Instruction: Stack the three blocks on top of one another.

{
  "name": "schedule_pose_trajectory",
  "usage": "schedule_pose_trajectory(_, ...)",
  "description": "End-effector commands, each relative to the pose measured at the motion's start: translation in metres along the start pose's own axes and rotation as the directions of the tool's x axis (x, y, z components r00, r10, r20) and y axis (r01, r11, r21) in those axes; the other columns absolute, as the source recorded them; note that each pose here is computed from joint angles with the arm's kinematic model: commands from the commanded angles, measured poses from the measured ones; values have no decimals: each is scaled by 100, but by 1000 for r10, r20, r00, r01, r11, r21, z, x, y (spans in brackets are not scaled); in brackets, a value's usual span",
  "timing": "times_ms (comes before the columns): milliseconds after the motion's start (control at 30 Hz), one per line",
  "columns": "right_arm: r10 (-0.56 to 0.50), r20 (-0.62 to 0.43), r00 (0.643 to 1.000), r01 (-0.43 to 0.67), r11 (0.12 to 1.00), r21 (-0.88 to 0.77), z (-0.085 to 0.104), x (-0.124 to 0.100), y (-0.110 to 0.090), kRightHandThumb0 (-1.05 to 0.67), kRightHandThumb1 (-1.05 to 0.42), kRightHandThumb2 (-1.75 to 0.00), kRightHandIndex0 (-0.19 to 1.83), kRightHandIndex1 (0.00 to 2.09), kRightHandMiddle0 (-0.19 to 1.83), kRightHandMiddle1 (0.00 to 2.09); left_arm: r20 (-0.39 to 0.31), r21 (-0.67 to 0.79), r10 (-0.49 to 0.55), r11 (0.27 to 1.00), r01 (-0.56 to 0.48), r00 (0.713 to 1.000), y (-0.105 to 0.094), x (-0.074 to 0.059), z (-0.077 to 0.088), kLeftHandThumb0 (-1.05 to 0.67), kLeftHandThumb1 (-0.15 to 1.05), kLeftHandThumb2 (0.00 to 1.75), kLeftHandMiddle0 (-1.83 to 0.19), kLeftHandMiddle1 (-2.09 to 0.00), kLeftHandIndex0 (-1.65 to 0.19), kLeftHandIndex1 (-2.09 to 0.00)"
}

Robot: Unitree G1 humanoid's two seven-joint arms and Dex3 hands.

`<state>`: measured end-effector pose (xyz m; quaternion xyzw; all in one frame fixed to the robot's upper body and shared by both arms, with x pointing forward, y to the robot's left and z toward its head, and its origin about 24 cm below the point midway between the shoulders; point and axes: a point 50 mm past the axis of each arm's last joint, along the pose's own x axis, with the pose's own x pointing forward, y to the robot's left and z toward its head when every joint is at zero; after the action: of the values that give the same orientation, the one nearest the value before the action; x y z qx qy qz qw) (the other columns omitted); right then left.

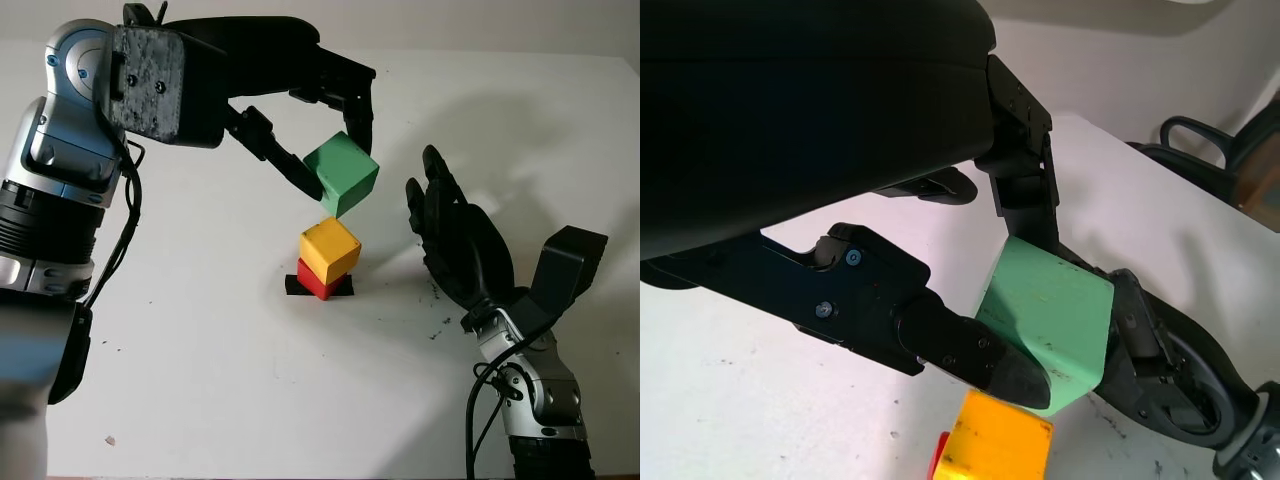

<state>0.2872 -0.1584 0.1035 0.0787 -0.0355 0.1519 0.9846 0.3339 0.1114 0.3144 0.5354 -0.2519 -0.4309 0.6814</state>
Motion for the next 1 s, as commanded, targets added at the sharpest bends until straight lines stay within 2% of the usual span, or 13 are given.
schedule_pose_trajectory(0, -1, 10, 1000, 1, 1000, -6, 2, -4, 0, -75, -105, -61, -19, 0, -19, 0, 30, 41, -2, 999, 1, 1000, 6, 3, 8, -51, 101, 6, -35, -3, -40, -157)
schedule_pose_trajectory(300, -13, 9, 1000, 13, 1000, 1, 1, -5, -1, -74, -105, -61, -19, 0, -19, 0, 13, 88, -38, 995, 36, 999, -2, 3, 7, -48, 103, 6, -34, 0, -32, -163)
schedule_pose_trajectory(533, -14, 8, 1000, 14, 1000, -6, 1, -4, -1, -75, -105, -61, -19, 0, -19, 0, -36, 101, -42, 994, 46, 998, -7, 0, 4, -40, 103, 5, -32, 0, -27, -158)
schedule_pose_trajectory(700, -7, 15, 1000, 7, 1000, -3, 2, -4, -2, -75, -105, -61, -19, 0, -19, 0, -40, 80, -39, 996, 42, 998, -13, -2, -1, -42, 103, 5, -33, -1, -28, -156)
schedule_pose_trajectory(967, -6, 15, 1000, 6, 1000, 0, 2, -5, -2, -74, -105, -61, -19, 0, -19, 0, -68, 28, -78, 996, 80, 995, -17, -3, -6, -43, 105, 8, -30, 0, -25, -163)
